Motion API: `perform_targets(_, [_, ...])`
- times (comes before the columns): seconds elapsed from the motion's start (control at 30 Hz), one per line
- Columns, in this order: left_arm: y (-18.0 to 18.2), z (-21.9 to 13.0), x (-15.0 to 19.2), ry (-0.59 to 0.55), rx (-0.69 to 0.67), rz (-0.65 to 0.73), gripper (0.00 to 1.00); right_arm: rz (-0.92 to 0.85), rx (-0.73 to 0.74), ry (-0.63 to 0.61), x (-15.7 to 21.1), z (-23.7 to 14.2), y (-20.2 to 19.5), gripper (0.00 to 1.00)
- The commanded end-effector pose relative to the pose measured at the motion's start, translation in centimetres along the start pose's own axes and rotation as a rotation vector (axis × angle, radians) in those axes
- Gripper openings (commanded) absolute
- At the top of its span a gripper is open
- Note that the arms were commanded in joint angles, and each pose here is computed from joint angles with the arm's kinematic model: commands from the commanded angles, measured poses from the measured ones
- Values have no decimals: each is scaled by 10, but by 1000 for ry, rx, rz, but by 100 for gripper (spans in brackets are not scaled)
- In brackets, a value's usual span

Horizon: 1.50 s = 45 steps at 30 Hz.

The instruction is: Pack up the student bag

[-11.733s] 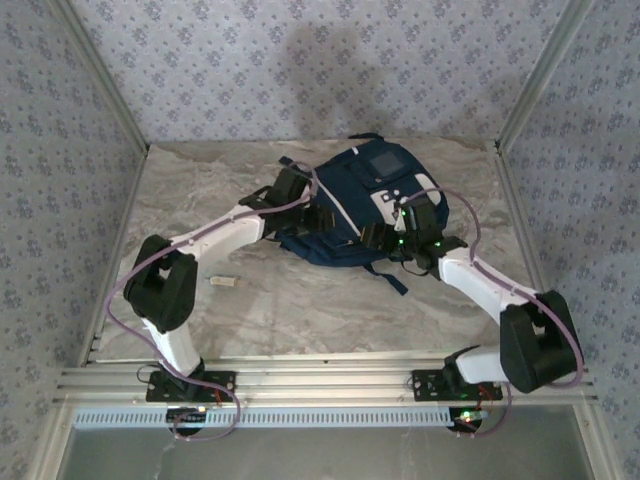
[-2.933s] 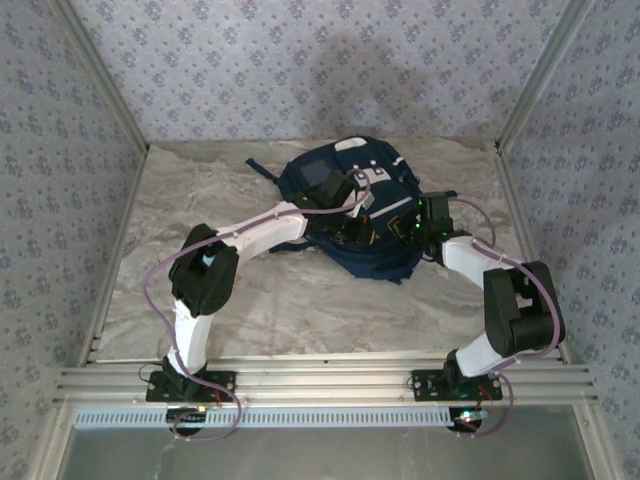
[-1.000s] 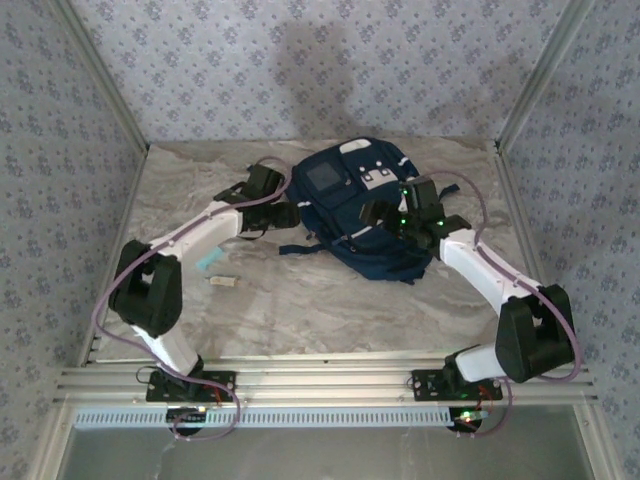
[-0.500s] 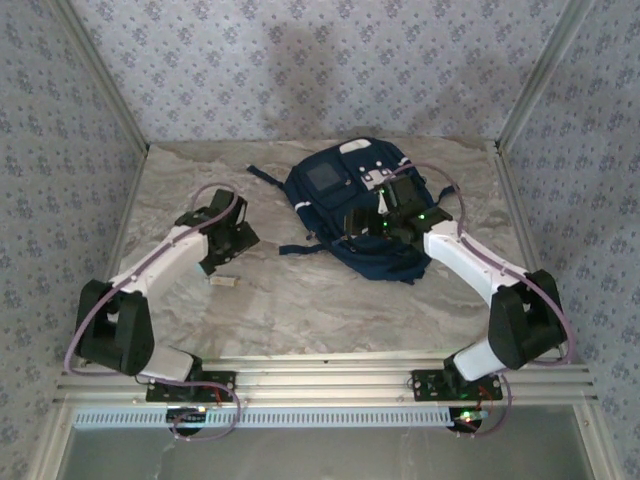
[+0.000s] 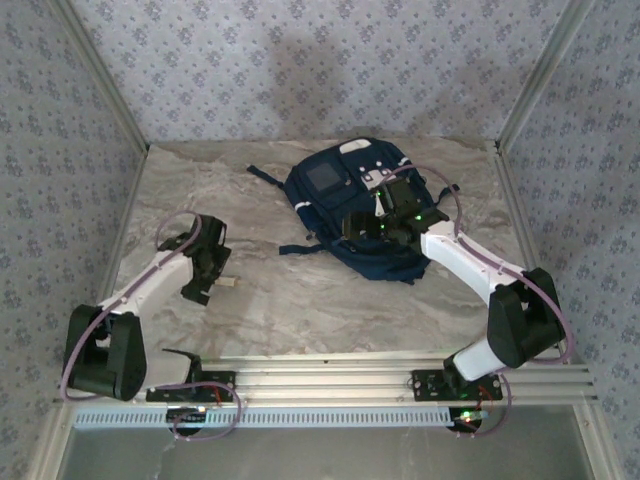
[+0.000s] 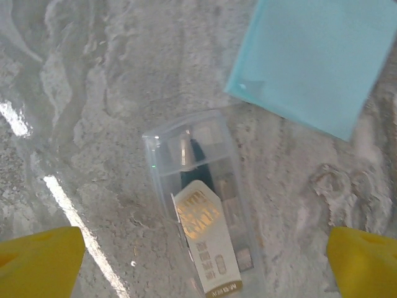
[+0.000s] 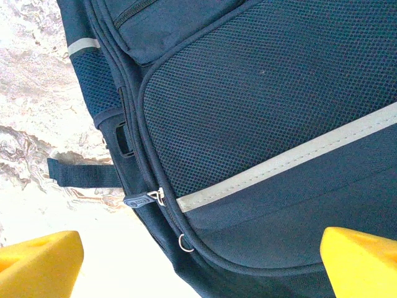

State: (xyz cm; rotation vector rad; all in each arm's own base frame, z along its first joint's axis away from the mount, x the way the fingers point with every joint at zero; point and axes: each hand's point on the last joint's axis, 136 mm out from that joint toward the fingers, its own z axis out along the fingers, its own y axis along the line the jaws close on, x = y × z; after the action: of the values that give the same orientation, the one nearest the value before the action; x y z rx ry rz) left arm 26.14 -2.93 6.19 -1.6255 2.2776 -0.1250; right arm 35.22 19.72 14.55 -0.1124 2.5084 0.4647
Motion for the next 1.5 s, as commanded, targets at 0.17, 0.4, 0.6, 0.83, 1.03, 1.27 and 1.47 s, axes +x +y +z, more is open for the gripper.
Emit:
perform_targets(0.17, [-13,22,6,38,-21,-82,94,-26,34,-1,3,-5,-4,100])
perform_targets(0.4, [-3,40,12,48,-55,-101,78,-24,40,-10,3,-9,-5,100])
perform_targets(0.6, [4,54,16,52,-94,-105,68,-28,27,-20,0,-14,-1,100])
perform_targets(0.83, [1,62,23,84,-94,-96,34,-36,23,-36,-3,-20,5,100])
perform_targets(1.03, [-23,41,20,84,-4,-68,31,-52,-28,-42,-3,-20,19,100])
perform_targets(1.27, [-81,-7,31,109,233,-46,28,-48,-229,-52,-5,-15,59,100])
perform_targets(1.47, [-123,-27,69,230,363,-23,29,-41,-390,-8,-2,-2,98,100])
